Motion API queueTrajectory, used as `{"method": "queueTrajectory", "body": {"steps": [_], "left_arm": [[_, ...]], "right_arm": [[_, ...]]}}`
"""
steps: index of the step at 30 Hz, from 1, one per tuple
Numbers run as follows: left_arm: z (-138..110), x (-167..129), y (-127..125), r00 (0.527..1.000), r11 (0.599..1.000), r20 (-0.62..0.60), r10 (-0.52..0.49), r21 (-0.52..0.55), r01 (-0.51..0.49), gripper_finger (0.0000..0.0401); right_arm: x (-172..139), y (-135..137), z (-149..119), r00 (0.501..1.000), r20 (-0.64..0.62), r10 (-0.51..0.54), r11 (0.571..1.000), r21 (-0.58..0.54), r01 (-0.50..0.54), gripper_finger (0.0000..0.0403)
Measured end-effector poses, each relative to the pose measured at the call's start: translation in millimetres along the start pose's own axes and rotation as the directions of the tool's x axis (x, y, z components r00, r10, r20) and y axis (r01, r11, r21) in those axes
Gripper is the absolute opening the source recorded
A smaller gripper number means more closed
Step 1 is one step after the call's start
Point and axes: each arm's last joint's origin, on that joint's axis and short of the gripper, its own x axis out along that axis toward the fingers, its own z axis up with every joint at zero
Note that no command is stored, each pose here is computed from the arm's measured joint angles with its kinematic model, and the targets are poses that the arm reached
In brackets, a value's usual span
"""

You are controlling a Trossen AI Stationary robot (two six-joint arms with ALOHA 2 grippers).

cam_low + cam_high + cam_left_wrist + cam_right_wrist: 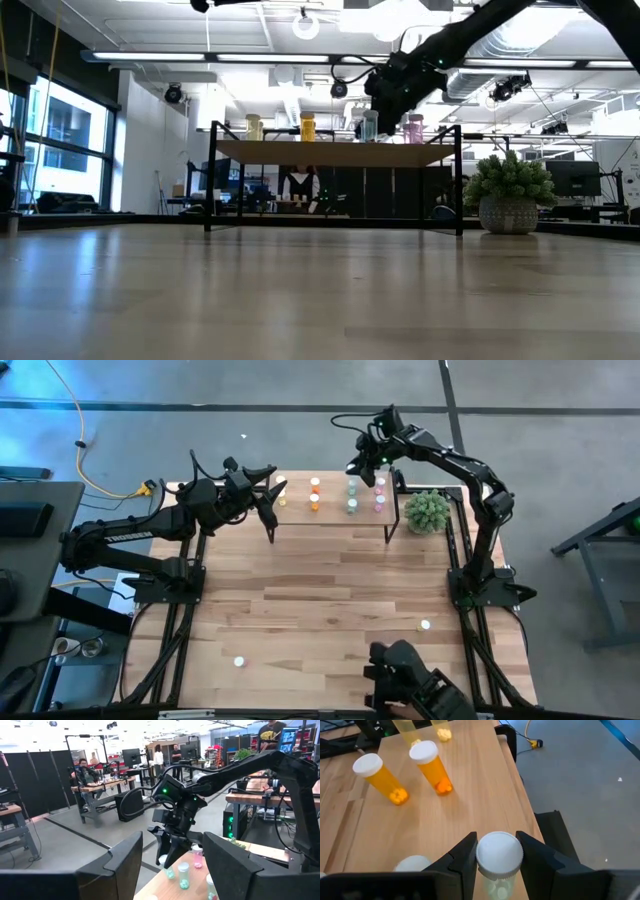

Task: Pick and place medicine bottles onto shelf by color
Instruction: Put the blue pill bottle on the shelf aligned with the other blue pill bottles

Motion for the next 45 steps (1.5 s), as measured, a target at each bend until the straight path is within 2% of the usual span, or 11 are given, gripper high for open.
{"method": "queueTrajectory", "body": {"steps": [6, 20, 25, 45], "left_arm": [[0.0, 0.0, 0.0, 1.000, 1.000, 0.000, 0.000, 0.000, 0.000, 0.0196], [0.0, 0.0, 0.0, 1.000, 1.000, 0.000, 0.000, 0.000, 0.000, 0.0196], [-0.1, 0.0, -0.1, 1.000, 1.000, 0.000, -0.001, 0.000, 0.001, 0.0196], [-1.7, 0.0, -0.2, 1.000, 1.000, -0.015, -0.002, 0.008, 0.003, 0.0196]], "right_arm": [[8.1, 7.7, 5.1, 0.998, -0.024, -0.060, 0.998, -0.035, 0.059, 0.0116], [8.4, 8.2, 4.8, 0.997, -0.030, -0.065, 0.997, -0.035, 0.063, 0.0118], [8.6, 8.1, 5.0, 0.994, -0.044, -0.099, 0.994, -0.045, 0.097, 0.0119], [8.5, 9.6, 2.6, 0.995, -0.064, -0.077, 0.997, -0.028, 0.075, 0.0107]]}}
